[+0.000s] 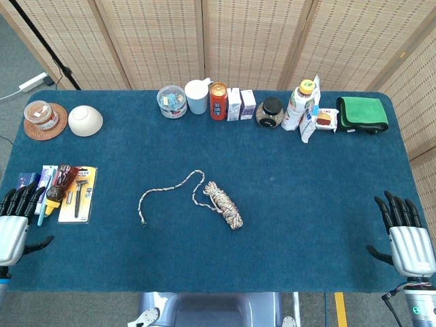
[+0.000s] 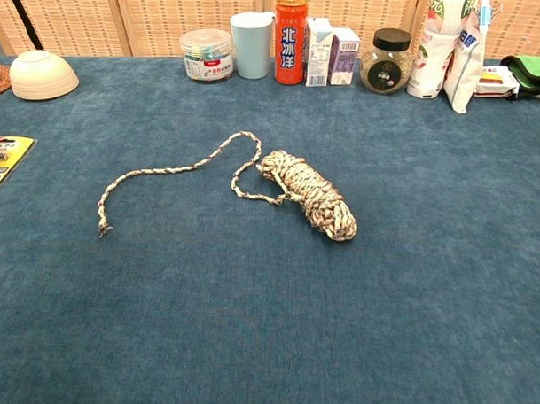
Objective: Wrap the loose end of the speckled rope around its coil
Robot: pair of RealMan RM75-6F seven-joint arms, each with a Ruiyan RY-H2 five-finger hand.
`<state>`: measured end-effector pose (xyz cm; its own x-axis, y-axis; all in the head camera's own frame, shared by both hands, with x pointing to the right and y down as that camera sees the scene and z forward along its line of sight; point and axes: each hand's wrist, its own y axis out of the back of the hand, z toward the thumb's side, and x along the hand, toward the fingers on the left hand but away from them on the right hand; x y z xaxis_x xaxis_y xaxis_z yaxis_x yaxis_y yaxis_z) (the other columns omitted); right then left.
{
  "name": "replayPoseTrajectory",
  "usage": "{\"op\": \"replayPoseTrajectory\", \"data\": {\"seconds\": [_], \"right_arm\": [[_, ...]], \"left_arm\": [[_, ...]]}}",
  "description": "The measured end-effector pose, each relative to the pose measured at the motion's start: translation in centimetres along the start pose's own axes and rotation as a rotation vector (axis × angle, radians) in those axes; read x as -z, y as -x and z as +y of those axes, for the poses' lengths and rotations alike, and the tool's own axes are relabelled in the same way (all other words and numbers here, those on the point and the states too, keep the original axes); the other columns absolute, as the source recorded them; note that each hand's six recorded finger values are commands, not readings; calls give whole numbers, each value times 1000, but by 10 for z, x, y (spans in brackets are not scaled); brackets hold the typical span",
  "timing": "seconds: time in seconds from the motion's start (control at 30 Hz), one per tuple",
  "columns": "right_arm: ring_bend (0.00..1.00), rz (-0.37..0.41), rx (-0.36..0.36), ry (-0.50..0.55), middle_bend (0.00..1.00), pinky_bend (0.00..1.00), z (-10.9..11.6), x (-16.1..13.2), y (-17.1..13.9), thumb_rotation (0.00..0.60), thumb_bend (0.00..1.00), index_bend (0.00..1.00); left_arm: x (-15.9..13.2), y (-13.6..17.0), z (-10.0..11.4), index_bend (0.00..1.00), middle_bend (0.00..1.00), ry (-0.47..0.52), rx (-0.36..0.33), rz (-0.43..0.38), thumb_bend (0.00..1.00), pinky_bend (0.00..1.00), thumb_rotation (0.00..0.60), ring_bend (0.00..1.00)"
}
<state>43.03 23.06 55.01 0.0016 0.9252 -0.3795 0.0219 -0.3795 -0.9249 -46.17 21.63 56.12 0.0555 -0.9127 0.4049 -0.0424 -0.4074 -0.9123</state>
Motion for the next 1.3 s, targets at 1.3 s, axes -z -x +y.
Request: {"op": "replayPoseTrajectory", "data": {"seconds": [1.3], "right_arm": [[0,76,-68,14,0,0,-13,-17,3,600,0,0]], "left_arm": [[-125,-115,-76,0,0,159,120,-158,21,0,600,0]]}}
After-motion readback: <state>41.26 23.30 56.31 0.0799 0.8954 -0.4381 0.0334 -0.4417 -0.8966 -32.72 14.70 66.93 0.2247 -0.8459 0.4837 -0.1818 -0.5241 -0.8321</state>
